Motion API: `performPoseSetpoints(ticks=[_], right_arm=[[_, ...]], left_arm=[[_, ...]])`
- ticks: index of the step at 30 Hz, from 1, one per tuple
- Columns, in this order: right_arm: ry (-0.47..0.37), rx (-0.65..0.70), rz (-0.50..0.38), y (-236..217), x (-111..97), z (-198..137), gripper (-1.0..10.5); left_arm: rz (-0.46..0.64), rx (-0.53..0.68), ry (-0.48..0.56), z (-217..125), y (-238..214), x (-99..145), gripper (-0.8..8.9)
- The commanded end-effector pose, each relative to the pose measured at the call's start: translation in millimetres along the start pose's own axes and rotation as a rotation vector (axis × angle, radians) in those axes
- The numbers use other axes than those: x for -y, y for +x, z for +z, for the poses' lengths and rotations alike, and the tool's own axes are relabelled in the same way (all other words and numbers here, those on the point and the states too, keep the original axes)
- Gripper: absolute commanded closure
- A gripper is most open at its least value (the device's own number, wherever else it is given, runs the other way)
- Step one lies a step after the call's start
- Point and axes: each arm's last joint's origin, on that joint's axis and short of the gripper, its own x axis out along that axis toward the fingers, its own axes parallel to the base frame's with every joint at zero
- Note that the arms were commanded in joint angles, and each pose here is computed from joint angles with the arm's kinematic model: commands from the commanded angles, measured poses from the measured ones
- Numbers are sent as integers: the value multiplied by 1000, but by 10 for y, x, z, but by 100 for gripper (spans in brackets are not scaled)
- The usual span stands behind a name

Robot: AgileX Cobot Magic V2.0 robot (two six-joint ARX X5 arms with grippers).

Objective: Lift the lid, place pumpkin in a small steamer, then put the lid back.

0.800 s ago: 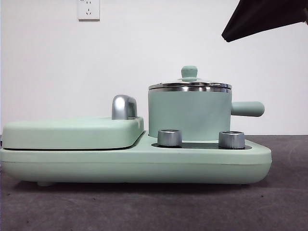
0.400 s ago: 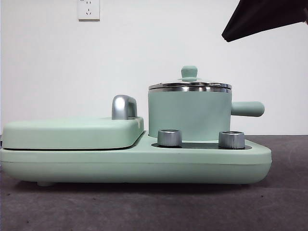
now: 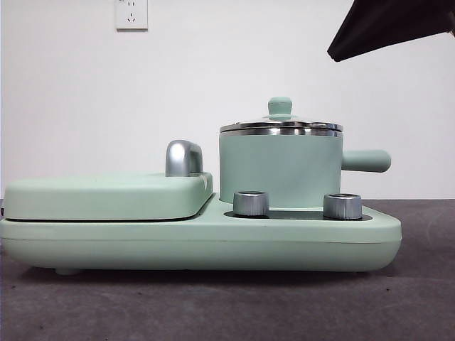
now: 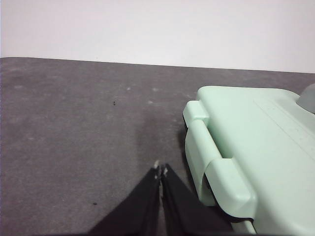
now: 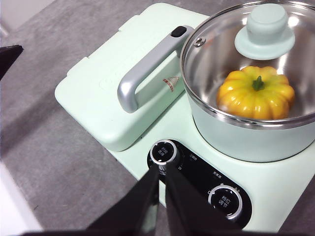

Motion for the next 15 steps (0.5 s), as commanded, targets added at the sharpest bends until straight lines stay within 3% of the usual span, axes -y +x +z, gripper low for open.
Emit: performPoseSetpoints(ticks=[1, 3, 6, 11, 15], right_arm=[[-39, 6, -2, 7, -8, 14, 926], [-153, -1, -65, -38, 12, -14, 927], [-226, 91, -185, -113, 113, -133, 926], [-248, 365, -312, -278, 313, -662, 926], [-220, 481, -460, -315, 476, -1087, 926]], left_arm=[[-1, -5, 2, -51, 16, -4, 807], [-1, -5, 2, -51, 16, -4, 807], [-1, -5, 2, -51, 16, -4, 807], [-1, -5, 2, -51, 16, -4, 807], [-1, -5, 2, -51, 16, -4, 807]])
